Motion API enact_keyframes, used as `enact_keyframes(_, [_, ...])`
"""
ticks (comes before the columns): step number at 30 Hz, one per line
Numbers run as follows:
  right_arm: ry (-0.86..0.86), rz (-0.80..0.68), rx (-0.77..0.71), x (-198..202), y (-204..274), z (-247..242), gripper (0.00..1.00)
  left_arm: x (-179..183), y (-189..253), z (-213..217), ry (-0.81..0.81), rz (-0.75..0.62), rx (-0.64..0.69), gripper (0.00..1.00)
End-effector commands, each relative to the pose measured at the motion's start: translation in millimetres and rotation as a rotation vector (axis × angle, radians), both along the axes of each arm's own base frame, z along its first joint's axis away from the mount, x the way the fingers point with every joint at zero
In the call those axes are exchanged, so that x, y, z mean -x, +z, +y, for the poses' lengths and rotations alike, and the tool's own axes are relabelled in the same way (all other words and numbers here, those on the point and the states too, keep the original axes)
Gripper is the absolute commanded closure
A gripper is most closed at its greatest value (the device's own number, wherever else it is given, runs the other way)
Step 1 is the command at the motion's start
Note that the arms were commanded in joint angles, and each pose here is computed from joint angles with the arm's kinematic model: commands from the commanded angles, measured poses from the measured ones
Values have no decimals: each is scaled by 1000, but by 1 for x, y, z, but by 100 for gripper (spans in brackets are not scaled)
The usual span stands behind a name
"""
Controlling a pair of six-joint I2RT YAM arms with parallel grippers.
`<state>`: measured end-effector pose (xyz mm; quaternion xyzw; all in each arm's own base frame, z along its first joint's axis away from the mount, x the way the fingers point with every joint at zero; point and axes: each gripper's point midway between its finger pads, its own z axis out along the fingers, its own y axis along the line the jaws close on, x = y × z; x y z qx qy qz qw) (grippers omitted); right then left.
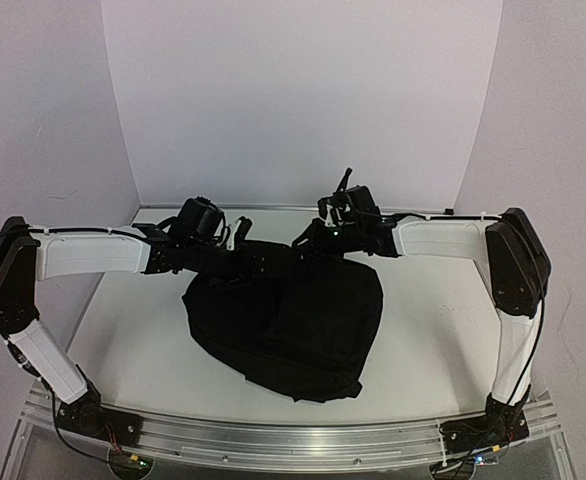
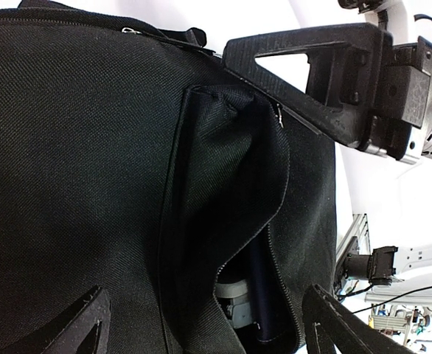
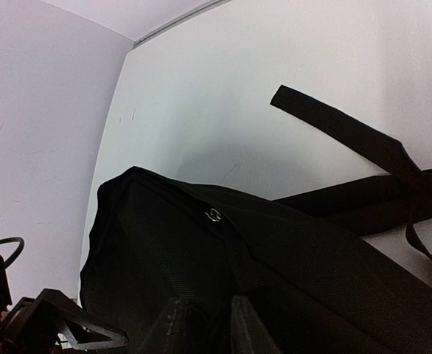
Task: Pack the student bag
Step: Zip the student bag at the center of the board.
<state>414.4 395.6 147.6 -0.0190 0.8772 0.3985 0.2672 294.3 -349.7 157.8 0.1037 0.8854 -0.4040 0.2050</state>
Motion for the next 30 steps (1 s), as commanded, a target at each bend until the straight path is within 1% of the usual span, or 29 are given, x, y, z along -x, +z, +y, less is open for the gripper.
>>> enact_keyframes(1, [9, -29, -43, 3, 25, 1, 89, -6, 11, -5, 6, -25, 23, 10])
enact_keyframes(3, [11, -35, -52, 5, 32, 1, 96, -6, 11, -4, 8, -26, 21, 10])
enact_keyframes(5, [3, -43, -60, 5, 38, -1, 100, -6, 11, -3, 12, -26, 20, 10])
enact_keyframes(10, [9, -97, -100, 12, 72, -6, 100, -6, 10, -2, 23, -26, 16, 10])
enact_keyframes(13, [17, -112, -117, 20, 83, -10, 100, -7, 10, -1, 27, -28, 15, 10])
enact_keyframes(20, [29, -60, -117, 35, 59, -16, 100, -12, 13, -7, 30, -27, 36, 10])
enact_keyframes(25, [33, -25, -159, 47, 47, -16, 100, -26, 29, -21, 46, -42, 96, 9])
enact_keyframes(30, [36, -10, -184, 55, 45, -13, 100, -42, 35, -36, 53, -44, 127, 9])
